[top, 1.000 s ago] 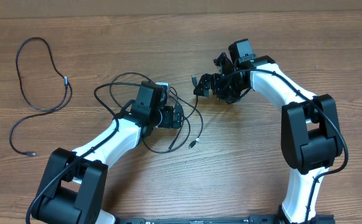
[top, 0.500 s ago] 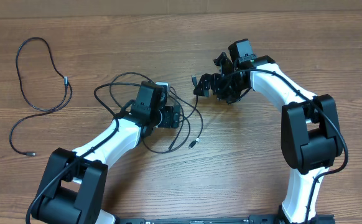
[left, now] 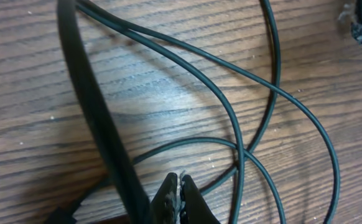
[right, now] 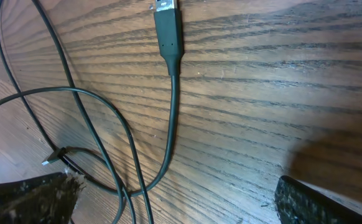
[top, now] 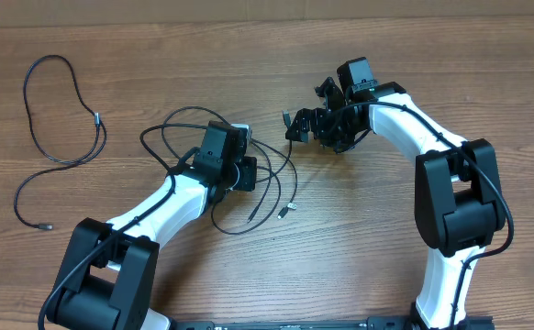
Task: Untangle cables
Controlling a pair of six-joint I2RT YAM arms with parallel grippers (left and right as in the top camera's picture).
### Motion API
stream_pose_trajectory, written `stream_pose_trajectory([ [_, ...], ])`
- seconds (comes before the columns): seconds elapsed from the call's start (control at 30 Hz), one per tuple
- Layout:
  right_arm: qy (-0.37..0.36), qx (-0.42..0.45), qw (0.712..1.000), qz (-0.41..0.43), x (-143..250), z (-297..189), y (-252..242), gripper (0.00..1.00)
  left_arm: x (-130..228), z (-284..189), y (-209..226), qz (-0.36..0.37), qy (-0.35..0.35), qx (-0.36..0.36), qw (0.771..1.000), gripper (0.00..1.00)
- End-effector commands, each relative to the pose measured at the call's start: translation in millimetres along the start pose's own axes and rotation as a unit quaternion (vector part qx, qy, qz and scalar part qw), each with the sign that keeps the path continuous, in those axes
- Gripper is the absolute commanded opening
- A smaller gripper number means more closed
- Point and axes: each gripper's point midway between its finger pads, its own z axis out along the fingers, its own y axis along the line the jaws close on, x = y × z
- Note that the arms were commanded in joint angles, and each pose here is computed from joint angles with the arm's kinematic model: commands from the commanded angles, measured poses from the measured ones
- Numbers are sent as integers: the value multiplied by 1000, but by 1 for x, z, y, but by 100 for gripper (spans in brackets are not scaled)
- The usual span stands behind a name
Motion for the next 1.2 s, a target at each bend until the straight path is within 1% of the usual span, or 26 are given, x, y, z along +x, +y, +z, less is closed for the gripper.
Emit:
stream_pose_trajectory([
  [0.0, -8, -8, 1000, -9, -8, -2, 8, 100, 6, 1, -6, 1, 10, 15, 1000, 4],
  [0.1, -8, -8, 1000, -9, -8, -2, 8, 100, 5, -5, -8, -5, 14, 17, 1000, 4],
  [0.2, -9, -8, 1000, -9, -8, -2, 8, 100, -4, -23, -17, -2, 3, 30, 1000, 4],
  [0.43, -8, -8, 1000, -9, -8, -2, 8, 100, -34, -89, -36, 12, -72, 53, 996, 4],
  [0.6, -8, -8, 1000, -9, -8, -2, 8, 100, -51, -136, -49, 25, -136, 72, 988, 4],
  [0.9, -8, -8, 1000, -9, -8, -2, 8, 100, -67, -224, -66, 46, -257, 101, 960, 4],
  [1.03, -8, -8, 1000, -9, -8, -2, 8, 100, -70, -267, -64, 49, -320, 93, 941, 4],
  [1.17, -9, -8, 1000, -9, -8, -2, 8, 100, -70, -312, -59, 45, -387, 81, 917, 4],
])
